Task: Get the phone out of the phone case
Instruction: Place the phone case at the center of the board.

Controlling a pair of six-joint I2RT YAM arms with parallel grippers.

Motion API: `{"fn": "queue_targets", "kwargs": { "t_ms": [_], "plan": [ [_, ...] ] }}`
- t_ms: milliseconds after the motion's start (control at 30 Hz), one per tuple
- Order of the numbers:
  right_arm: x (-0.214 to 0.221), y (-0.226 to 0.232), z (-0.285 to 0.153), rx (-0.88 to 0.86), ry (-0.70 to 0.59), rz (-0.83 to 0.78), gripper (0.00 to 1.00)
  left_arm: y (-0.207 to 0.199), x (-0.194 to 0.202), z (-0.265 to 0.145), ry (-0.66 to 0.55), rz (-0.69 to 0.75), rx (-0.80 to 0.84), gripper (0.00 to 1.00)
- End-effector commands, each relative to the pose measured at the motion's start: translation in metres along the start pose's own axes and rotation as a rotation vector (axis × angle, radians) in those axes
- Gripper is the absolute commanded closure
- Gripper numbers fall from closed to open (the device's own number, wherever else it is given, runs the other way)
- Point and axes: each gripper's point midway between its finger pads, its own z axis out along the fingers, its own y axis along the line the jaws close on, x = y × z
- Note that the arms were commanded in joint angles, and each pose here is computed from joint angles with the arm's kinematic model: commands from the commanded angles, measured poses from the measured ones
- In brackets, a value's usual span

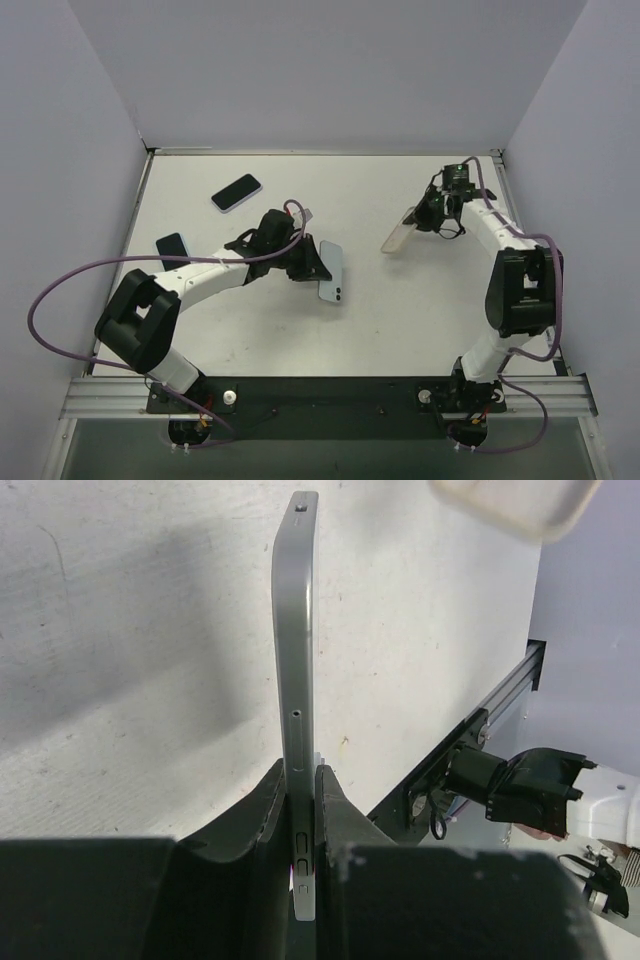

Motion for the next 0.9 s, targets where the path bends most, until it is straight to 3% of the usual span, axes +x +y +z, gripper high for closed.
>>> {"fn": "queue_targets", "kwargs": {
  "t_ms": [0, 133, 300, 600, 633, 767, 833, 867],
  "plan": [
    [-0.087, 0.005, 0.008, -0.069, -0.170, 0.115, 1.00, -0.042, -0.021, -0.018, -0.061, 0.053, 0.150, 1.00],
    [-0.169, -0.030, 0.005, -0.145, -0.339, 0.318, 1.00, -0.050, -0.025, -0.022, -0.047, 0.080, 0.187, 1.00],
    [-0.218, -0.074, 0.019, -0.121, -0.477, 0.466, 1.00, -0.057, -0.030, -0.025, -0.051, 0.105, 0.204, 1.00],
    [-0.172, -0.102, 0.061, -0.028, -0.363, 0.476, 0.94, -0.059, -0.044, -0.019, -0.057, 0.080, 0.240, 1.00],
    [-0.163, -0.108, 0.068, -0.010, -0.333, 0.486, 0.81, -0.060, -0.045, -0.019, -0.056, 0.081, 0.243, 1.00],
    [-0.135, -0.135, 0.063, 0.160, -0.268, 0.513, 0.51, -0.059, -0.042, -0.016, -0.038, 0.061, 0.240, 1.00],
    [-0.120, -0.154, 0.044, 0.290, -0.271, 0.530, 0.43, -0.061, -0.048, -0.018, -0.054, 0.076, 0.238, 1.00],
    [-0.117, -0.159, 0.035, 0.321, -0.278, 0.530, 0.31, -0.056, -0.045, -0.018, -0.041, 0.060, 0.201, 1.00]
  ]
}}
